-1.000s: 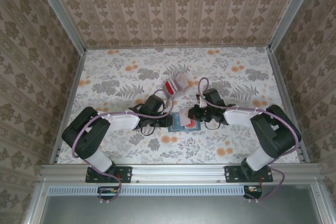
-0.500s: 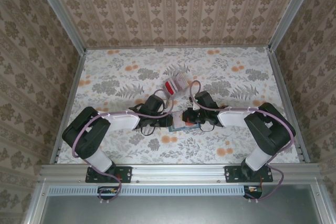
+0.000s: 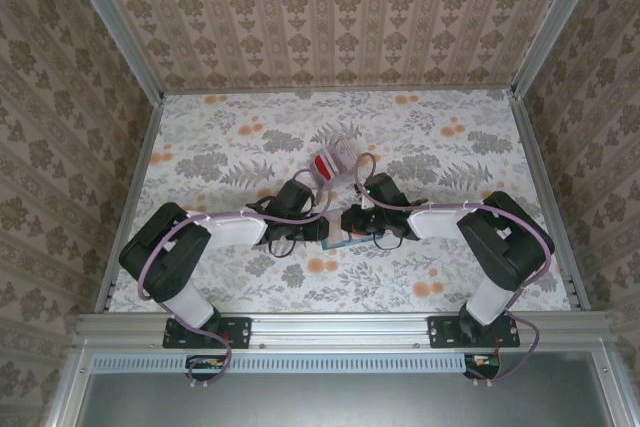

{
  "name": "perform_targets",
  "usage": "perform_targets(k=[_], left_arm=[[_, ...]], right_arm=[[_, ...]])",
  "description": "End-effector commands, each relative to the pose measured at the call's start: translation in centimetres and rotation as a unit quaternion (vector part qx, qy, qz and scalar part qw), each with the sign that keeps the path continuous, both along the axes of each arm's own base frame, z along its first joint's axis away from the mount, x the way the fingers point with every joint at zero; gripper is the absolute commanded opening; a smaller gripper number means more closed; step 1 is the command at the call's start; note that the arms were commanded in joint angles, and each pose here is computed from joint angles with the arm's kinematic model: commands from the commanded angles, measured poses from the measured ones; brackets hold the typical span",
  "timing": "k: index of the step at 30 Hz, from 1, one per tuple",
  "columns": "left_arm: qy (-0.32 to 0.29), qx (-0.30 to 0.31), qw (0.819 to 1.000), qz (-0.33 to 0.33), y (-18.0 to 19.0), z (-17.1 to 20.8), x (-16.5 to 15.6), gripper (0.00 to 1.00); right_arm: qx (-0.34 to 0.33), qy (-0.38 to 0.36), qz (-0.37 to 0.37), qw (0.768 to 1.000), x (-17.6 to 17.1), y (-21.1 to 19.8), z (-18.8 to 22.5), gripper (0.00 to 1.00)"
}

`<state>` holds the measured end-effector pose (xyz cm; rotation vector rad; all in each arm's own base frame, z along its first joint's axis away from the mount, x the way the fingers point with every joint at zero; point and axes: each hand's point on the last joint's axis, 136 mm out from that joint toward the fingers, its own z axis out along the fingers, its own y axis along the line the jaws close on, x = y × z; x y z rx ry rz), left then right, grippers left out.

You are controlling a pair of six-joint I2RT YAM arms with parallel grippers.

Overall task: Put the credit cards into the card holder
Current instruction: Insert the credit card into the card slot, then flip over the card slot in the card holder.

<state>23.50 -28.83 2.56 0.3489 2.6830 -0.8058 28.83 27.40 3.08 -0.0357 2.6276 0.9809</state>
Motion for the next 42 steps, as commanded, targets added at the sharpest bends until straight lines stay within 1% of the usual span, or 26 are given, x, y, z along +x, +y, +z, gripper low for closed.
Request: perform_targets(k=[1,4,8,11,18,24,31,34,42], left_arm=[[0.012,0.012,1.000,0.000,-0.1,-0.7,-0.3,0.28],[0.012,0.013,1.000,0.000,0.1,-0.7,-0.4,0.28],[0.011,0.014,1.000,0.001,0.2,-0.6,-0.4,0.28],[0.008,0.015,1.000,0.000,0.3,-0.6,-0.4,0.28],[-0.009,0.016,1.000,-0.005,0.1,1.0,0.1,0.28],[-0.039,0.010,0.999,-0.012,-0.4,4.1,0.9,0.29],[-0.053,-0.015,0.998,-0.029,-2.9,6.3,1.1,0.29],[-0.050,-0.013,0.998,-0.036,-3.9,5.9,1.1,0.29],[-0.016,0.001,0.999,-0.036,-4.7,2.9,1.1,0.28]], right_arm=[[-0.050,0.020,-0.002,0.999,-1.3,-1.2,-1.1,0.19],[-0.065,0.004,-0.006,0.998,-0.8,-2.1,0.3,0.26],[-0.086,-0.017,-0.019,0.996,-0.3,-4.1,1.9,0.31],[-0.107,-0.024,-0.025,0.994,-0.2,-5.6,2.3,0.32],[-0.128,0.002,-0.034,0.991,-1.0,-7.6,0.1,0.33],[-0.130,0.008,-0.039,0.991,-0.9,-7.9,-0.7,0.33],[-0.141,0.013,-0.041,0.989,-0.9,-8.4,-1.4,0.34],[-0.143,0.011,-0.044,0.989,-0.9,-8.6,-1.3,0.34],[-0.139,0.010,-0.043,0.989,-0.9,-8.5,-1.2,0.35]])
